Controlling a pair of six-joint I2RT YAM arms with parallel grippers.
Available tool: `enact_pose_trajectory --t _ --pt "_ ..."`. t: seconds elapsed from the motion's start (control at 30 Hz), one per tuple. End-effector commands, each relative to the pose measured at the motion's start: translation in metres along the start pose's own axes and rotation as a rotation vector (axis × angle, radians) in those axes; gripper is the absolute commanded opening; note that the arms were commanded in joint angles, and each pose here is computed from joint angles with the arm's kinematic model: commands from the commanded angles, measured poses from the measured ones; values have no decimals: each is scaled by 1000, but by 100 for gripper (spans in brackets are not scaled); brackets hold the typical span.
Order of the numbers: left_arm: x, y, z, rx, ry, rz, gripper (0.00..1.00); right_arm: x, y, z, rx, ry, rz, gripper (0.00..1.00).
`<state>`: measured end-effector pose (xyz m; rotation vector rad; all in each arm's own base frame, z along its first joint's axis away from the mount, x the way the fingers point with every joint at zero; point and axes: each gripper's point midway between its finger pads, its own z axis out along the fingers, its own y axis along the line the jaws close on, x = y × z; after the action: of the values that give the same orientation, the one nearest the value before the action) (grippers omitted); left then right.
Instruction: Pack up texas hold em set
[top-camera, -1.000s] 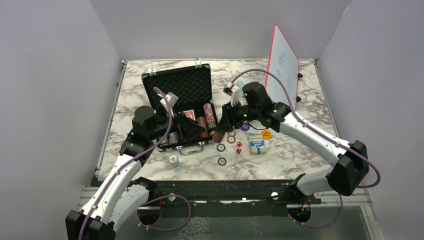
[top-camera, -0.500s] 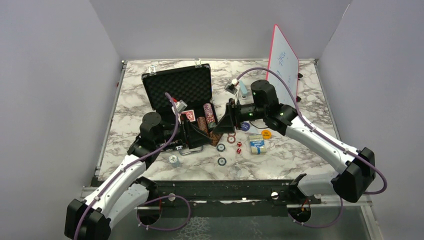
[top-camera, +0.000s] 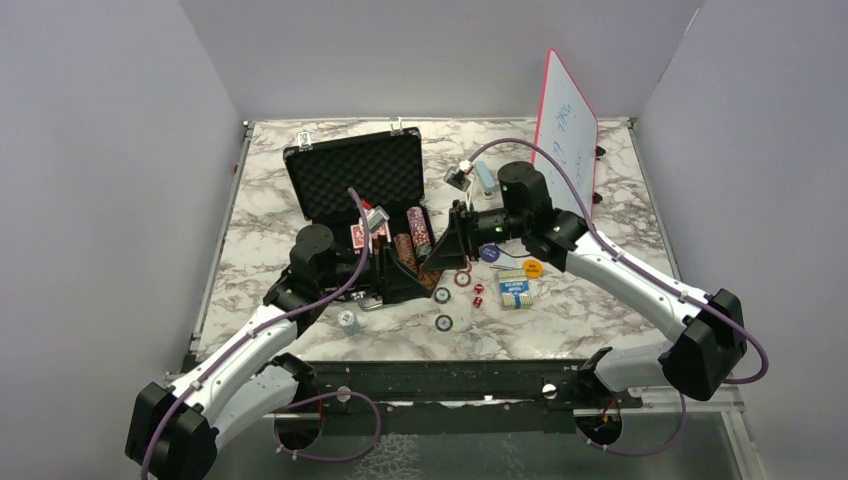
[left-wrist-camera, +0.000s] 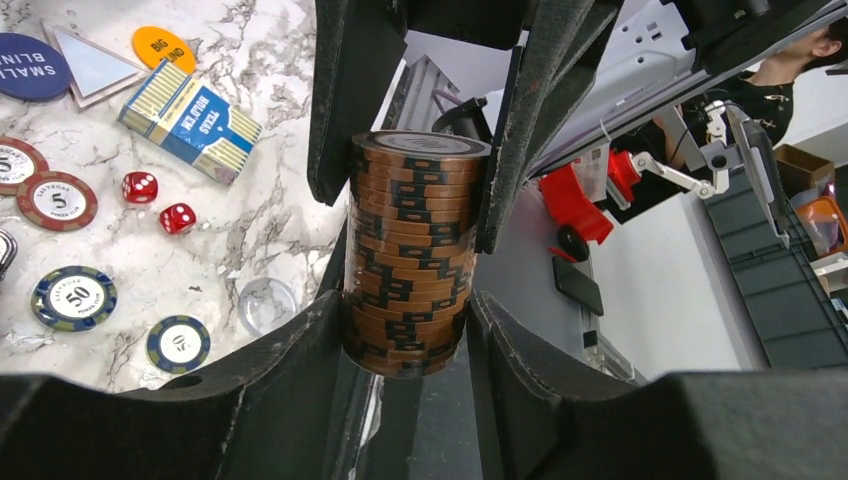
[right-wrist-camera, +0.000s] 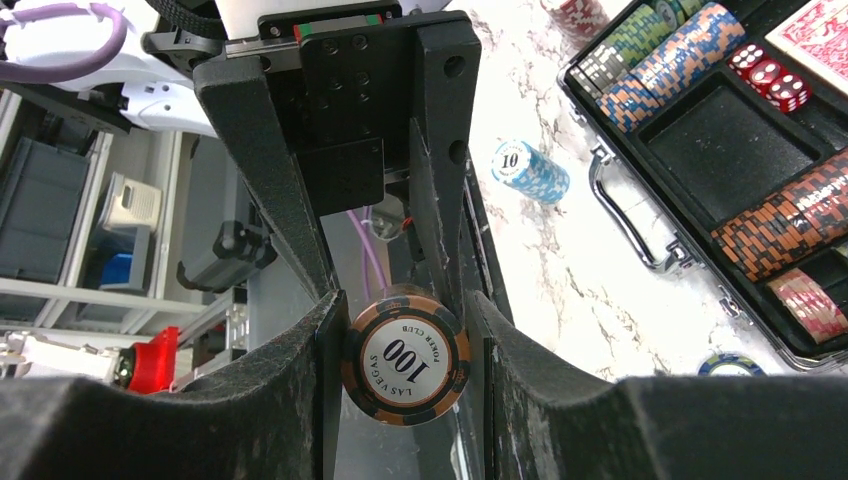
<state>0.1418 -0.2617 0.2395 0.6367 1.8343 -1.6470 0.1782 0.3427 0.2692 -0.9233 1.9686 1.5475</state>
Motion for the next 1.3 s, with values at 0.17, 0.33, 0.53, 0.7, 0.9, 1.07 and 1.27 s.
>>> enact_pose_trajectory --t 0.17,0.33,0.53,0.7,0.9,1.07,1.27 --pt "-10 -21 7 54 -9 76 52 -6 18 -1 -92 -27 -39 22" --pt "-12 -22 10 56 -6 86 15 -5 14 0 -75 -30 -32 25" --pt "-22 -1 10 -69 -85 84 0 -11 -11 -5 112 -82 11 75" --pt "-40 53 -8 -411 -227 27 0 -39 -54 -41 500 -245 46 80" --pt "-53 123 -47 -864 -345 -103 0 -70 -46 -90 677 -440 -11 80" --pt "-59 160 -33 -1003 -253 -163 0 -65 -33 -110 689 -499 -29 80" --pt "-68 195 -26 -1160 -215 -212 0 -36 -25 -136 719 -537 -7 80"
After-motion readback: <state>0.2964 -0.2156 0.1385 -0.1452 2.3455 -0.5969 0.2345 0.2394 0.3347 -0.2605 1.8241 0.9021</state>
